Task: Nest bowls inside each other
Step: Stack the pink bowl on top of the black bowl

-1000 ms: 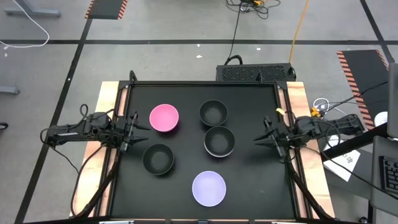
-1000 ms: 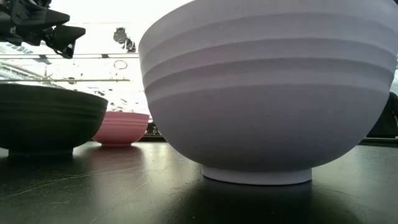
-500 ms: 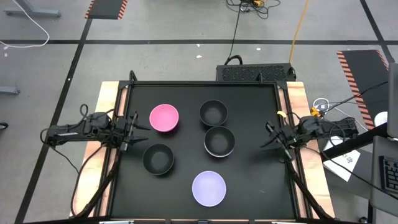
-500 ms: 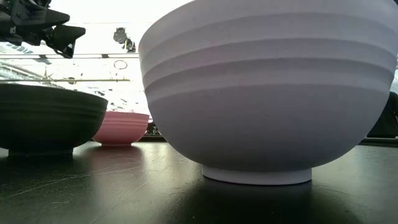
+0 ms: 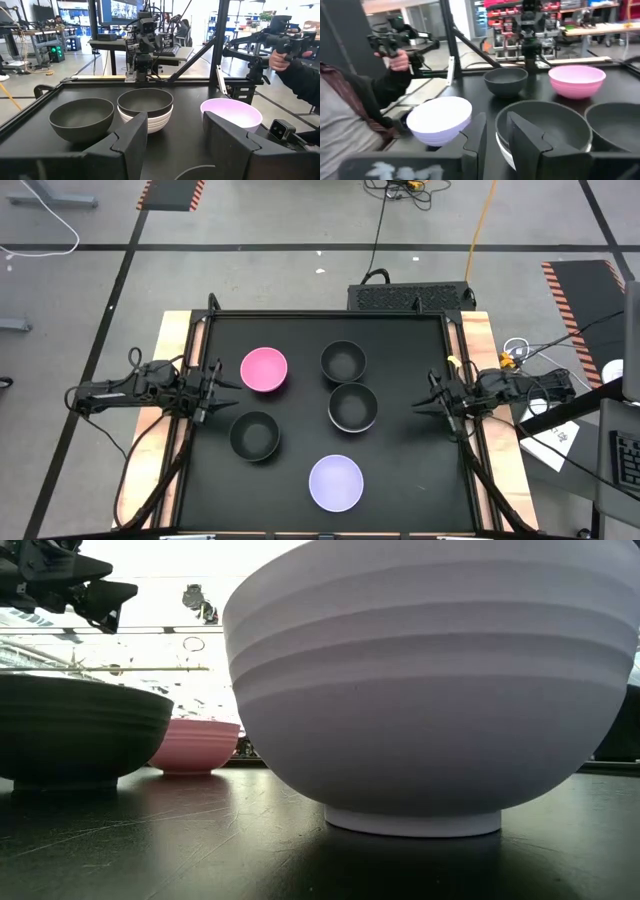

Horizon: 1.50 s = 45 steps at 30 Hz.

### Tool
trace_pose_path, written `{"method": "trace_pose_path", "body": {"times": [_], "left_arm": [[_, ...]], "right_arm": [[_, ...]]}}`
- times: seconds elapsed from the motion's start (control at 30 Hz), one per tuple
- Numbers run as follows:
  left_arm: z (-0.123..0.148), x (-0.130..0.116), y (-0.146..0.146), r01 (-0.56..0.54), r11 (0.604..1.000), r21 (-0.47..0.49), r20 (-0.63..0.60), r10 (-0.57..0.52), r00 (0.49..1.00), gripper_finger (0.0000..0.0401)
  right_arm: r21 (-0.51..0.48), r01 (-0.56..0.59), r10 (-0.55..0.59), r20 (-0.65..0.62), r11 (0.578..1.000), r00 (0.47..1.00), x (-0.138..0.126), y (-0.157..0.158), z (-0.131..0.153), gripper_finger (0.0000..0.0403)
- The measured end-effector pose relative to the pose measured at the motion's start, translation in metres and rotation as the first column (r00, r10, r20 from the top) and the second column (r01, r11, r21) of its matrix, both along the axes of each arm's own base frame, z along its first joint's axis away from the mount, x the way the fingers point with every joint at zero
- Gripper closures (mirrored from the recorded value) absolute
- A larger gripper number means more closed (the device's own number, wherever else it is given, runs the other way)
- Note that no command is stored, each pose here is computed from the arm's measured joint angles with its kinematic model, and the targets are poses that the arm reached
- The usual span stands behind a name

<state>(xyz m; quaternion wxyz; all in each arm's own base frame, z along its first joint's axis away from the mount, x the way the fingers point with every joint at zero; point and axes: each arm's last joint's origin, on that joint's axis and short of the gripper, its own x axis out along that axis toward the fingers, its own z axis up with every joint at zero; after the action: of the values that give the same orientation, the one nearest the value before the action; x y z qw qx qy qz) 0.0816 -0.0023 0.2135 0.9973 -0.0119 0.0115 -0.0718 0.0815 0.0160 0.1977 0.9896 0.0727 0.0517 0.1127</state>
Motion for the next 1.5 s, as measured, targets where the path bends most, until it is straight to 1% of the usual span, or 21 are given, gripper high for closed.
{"method": "trace_pose_path", "body": {"times": [0.13,0.3,0.47,0.57,0.73,0.83,0.93,1.03,1.1,1.23,1.37,1.43,1.5], "left_arm": [[0.0,0.0,0.0,-0.015,1.0,0.013,0.002,0.015,1.0,0.0205],[0.001,0.0,0.001,-0.026,0.999,0.025,0.012,0.026,1.0,0.0206],[0.002,0.0,0.001,-0.027,0.999,0.031,0.027,0.026,0.999,0.0205],[0.002,0.0,0.001,-0.027,0.998,0.051,0.031,0.026,0.999,0.0205],[0.002,0.0,0.001,-0.038,0.997,0.065,0.033,0.036,0.999,0.0205],[0.002,0.0,0.002,-0.072,0.995,0.065,0.032,0.07,0.997,0.0205],[0.002,0.002,0.003,-0.118,0.992,0.042,0.025,0.117,0.993,0.0205],[0.003,0.005,0.004,-0.127,0.991,0.041,0.026,0.126,0.992,0.0205],[0.005,0.008,0.004,-0.128,0.99,0.056,0.038,0.126,0.991,0.0205],[0.013,0.014,0.004,-0.124,0.987,0.102,0.109,0.113,0.988,0.0206],[0.016,0.019,0.004,-0.128,0.983,0.13,0.14,0.11,0.984,0.0205],[0.016,0.021,0.006,-0.154,0.979,0.13,0.132,0.137,0.982,0.0205],[0.018,0.022,0.009,-0.204,0.971,0.122,0.123,0.189,0.974,0.0205]], "right_arm": [[0.001,0.065,-0.065,-0.042,0.998,0.997,0.003,-0.001,-0.011,0.0335],[-0.001,0.067,-0.067,-0.059,0.998,0.996,0.005,-0.001,-0.019,0.0335],[-0.015,0.082,-0.083,-0.043,0.997,0.996,0.008,-0.001,-0.025,0.0335],[-0.029,0.082,-0.083,-0.036,0.996,0.996,0.01,-0.001,-0.029,0.0335],[-0.028,0.082,-0.083,-0.023,0.996,0.996,0.011,-0.001,-0.032,0.0335],[-0.039,0.08,-0.08,-0.017,0.996,0.997,0.011,-0.001,-0.032,0.0335],[-0.053,0.077,-0.078,-0.012,0.996,0.997,0.011,-0.001,-0.032,0.0335],[-0.055,0.077,-0.077,-0.011,0.996,0.997,0.011,0.0,-0.032,0.0335],[-0.056,0.076,-0.077,-0.011,0.996,0.997,0.011,0.0,-0.032,0.0335],[-0.068,0.069,-0.07,-0.007,0.995,0.998,0.011,0.0,-0.032,0.0335],[-0.068,0.067,-0.067,-0.002,0.995,0.998,0.011,0.0,-0.032,0.0335],[-0.066,0.055,-0.056,-0.002,0.996,0.998,0.011,0.0,-0.032,0.0335],[-0.062,0.055,-0.055,-0.002,0.997,0.998,0.011,0.0,-0.032,0.0335]]}}
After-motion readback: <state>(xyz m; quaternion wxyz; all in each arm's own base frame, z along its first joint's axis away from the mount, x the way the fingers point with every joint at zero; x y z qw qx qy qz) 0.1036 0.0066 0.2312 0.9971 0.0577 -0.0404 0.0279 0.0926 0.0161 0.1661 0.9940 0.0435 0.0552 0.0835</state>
